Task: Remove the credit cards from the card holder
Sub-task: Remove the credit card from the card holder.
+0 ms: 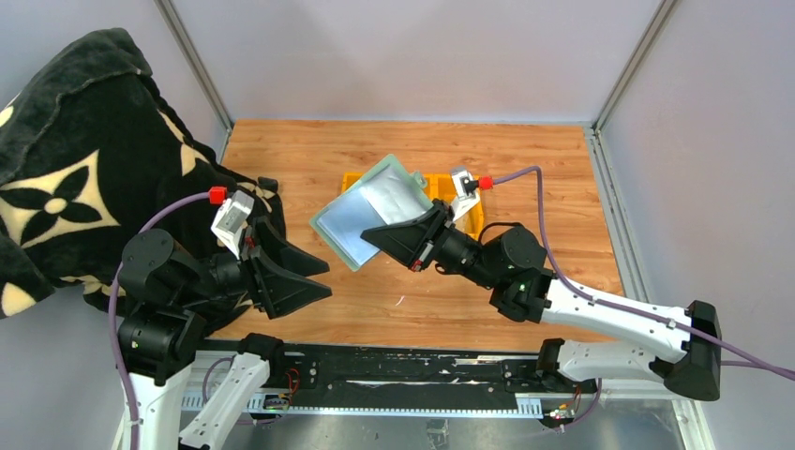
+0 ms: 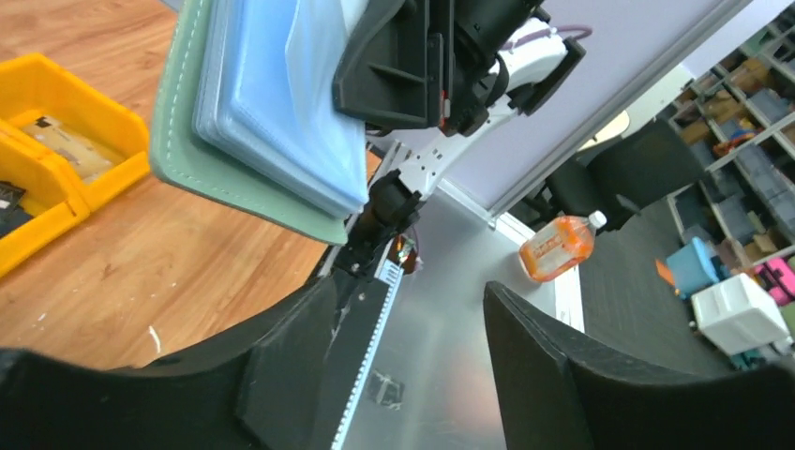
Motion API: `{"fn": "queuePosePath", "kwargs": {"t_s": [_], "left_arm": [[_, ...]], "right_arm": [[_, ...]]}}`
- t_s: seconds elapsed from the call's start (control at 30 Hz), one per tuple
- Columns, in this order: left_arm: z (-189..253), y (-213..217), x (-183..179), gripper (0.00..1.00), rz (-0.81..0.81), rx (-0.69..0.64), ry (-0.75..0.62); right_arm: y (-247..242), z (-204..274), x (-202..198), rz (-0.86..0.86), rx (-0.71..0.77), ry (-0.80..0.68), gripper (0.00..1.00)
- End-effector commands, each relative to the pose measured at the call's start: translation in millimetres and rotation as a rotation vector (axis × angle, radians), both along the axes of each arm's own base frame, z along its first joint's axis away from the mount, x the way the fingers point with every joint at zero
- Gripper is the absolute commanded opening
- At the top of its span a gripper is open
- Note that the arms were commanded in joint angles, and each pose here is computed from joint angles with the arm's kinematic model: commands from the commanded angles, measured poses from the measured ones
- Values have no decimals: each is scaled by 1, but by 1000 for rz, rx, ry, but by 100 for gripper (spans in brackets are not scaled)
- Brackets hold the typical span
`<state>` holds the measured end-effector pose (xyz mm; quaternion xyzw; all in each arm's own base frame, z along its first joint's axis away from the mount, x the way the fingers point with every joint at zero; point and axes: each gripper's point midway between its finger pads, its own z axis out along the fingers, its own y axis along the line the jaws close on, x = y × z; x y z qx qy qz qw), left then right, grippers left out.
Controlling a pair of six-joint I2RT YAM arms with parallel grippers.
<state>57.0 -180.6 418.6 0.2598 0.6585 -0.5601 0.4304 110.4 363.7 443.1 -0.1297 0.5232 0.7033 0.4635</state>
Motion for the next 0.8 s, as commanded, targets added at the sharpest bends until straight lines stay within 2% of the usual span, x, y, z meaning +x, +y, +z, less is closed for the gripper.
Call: {"fn": "queuePosePath", "kwargs": {"t_s": [0.0,0.1,0.2,0.5,0.57,0.7,0.77], "left_arm": [[11,-3,-11,59,-54,-58,-13],[12,-3,-3,46,-32,-64,-15],[7,-2,7,39,12,-47,-7],[12,-3,9,40,13,-69,4],[7,-3,9,44,17,-59,12],[6,-2,7,65,23,-56,23],[9,-2,7,68,28,-60,16]], "right_arm": [[-7,33,-13,94,162,16,0],[-4,29,-16,138,191,42,0],[-3,29,-21,179,226,50,0],[0,30,-27,229,244,45,0],[-2,32,-28,229,253,43,0],[-11,38,-28,201,264,26,0],[-13,40,-29,196,261,19,0]]}}
